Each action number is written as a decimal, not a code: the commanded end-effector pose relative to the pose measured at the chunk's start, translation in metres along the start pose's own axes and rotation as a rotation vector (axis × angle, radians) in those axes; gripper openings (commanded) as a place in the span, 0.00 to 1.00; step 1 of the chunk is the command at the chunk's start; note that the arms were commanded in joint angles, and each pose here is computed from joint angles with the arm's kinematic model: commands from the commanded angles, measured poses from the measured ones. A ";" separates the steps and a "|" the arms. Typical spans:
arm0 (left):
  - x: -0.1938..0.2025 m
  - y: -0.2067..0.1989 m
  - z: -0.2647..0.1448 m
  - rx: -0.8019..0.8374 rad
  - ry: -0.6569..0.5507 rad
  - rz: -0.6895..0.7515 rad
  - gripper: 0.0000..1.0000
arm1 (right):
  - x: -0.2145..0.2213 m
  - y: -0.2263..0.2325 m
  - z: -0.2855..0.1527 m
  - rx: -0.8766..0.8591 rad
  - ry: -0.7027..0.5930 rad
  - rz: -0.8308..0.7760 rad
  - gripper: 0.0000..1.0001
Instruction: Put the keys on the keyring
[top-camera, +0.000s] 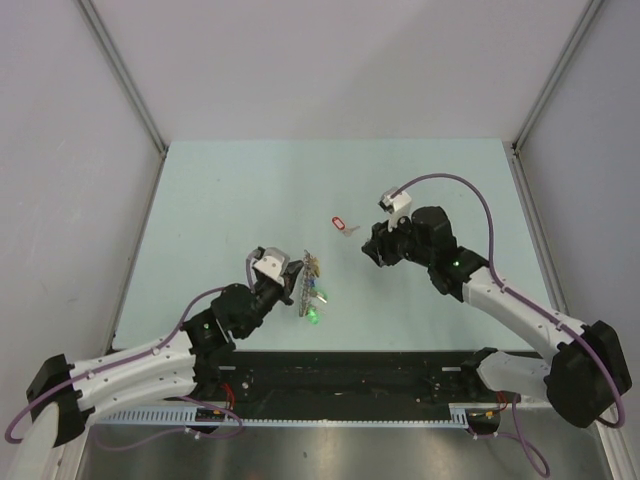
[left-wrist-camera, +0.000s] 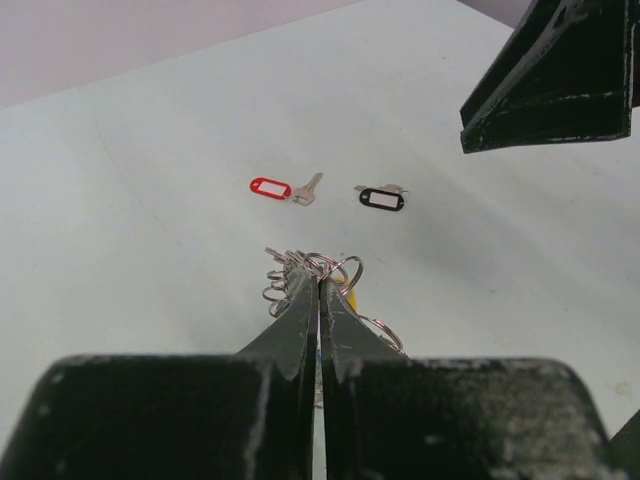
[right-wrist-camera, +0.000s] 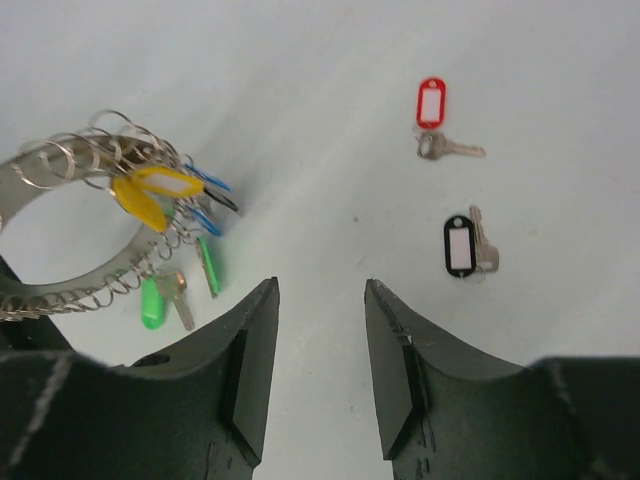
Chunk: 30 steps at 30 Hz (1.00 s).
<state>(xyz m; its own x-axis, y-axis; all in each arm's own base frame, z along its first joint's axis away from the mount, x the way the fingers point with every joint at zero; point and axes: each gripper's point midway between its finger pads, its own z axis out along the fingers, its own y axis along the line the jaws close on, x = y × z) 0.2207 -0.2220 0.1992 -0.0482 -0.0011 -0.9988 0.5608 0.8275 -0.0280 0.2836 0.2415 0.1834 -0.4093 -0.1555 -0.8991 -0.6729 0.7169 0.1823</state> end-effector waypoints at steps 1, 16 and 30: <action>-0.039 0.012 0.004 -0.094 -0.096 -0.090 0.00 | 0.000 -0.024 0.007 0.114 0.054 0.054 0.45; -0.033 0.017 0.013 -0.094 -0.085 -0.009 0.00 | 0.053 -0.093 0.048 0.328 0.375 0.249 0.43; -0.018 0.018 0.009 -0.072 -0.057 0.061 0.00 | 0.096 -0.116 0.077 0.389 0.425 0.577 0.35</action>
<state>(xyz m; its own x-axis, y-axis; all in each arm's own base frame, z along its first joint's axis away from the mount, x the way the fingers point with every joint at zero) 0.2354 -0.2102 0.1814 -0.0633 0.0918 -0.9938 0.4967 0.8666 0.0485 0.3535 0.1859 0.0370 -0.8877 0.0299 -0.4594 -0.1128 0.9533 0.2801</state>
